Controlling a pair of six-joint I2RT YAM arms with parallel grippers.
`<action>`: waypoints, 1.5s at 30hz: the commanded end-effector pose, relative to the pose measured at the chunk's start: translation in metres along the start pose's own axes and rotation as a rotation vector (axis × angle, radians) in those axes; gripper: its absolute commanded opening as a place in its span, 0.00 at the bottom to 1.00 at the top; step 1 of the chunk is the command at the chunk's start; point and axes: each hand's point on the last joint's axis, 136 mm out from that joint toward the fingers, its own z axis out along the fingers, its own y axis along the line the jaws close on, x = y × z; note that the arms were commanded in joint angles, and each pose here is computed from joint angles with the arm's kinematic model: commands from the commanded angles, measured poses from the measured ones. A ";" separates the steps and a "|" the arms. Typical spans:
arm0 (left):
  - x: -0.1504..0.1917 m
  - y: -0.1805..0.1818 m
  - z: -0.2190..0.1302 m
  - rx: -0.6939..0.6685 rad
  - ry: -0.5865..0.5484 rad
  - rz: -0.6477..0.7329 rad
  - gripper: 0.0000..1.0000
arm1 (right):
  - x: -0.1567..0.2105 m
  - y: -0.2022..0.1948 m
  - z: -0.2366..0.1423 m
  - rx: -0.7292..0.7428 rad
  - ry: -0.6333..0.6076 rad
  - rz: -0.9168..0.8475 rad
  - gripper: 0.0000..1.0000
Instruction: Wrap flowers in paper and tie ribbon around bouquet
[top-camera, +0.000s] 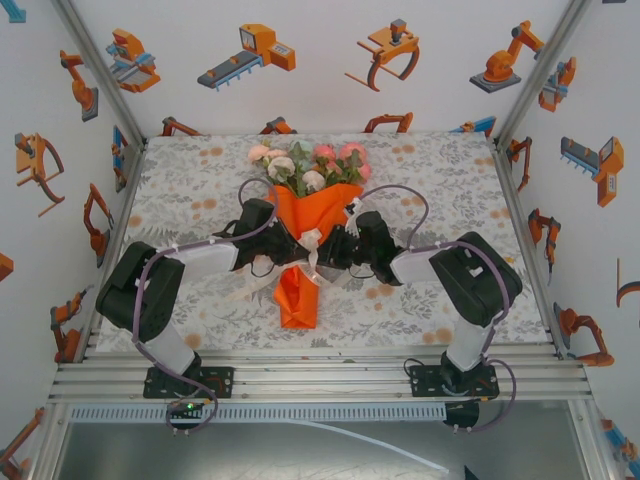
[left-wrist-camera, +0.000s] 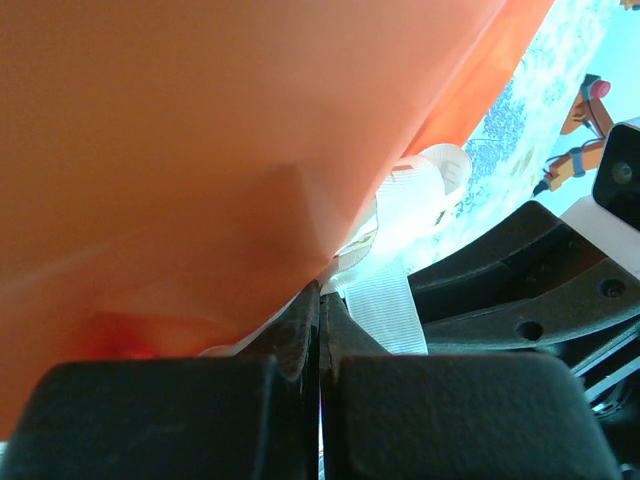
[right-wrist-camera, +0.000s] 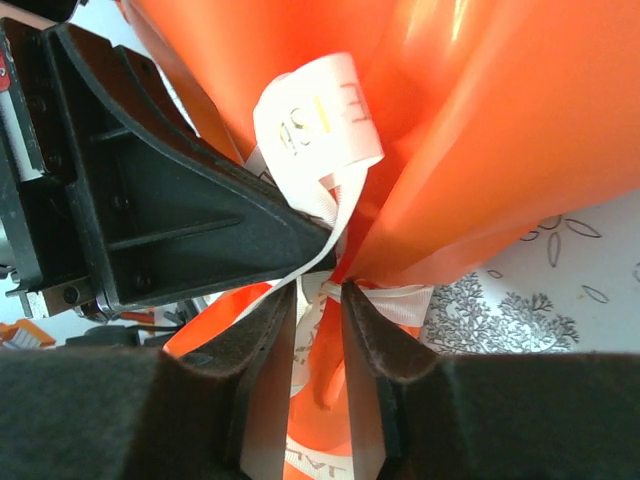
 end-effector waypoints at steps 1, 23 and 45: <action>-0.002 -0.023 -0.006 0.087 0.012 -0.020 0.00 | -0.009 0.034 0.000 -0.110 -0.015 -0.071 0.26; 0.005 -0.032 -0.011 0.162 0.056 -0.096 0.00 | -0.049 0.032 -0.010 -0.050 -0.180 -0.115 0.29; -0.018 -0.037 -0.040 0.114 0.003 -0.013 0.31 | -0.043 0.024 -0.011 -0.050 -0.187 -0.129 0.00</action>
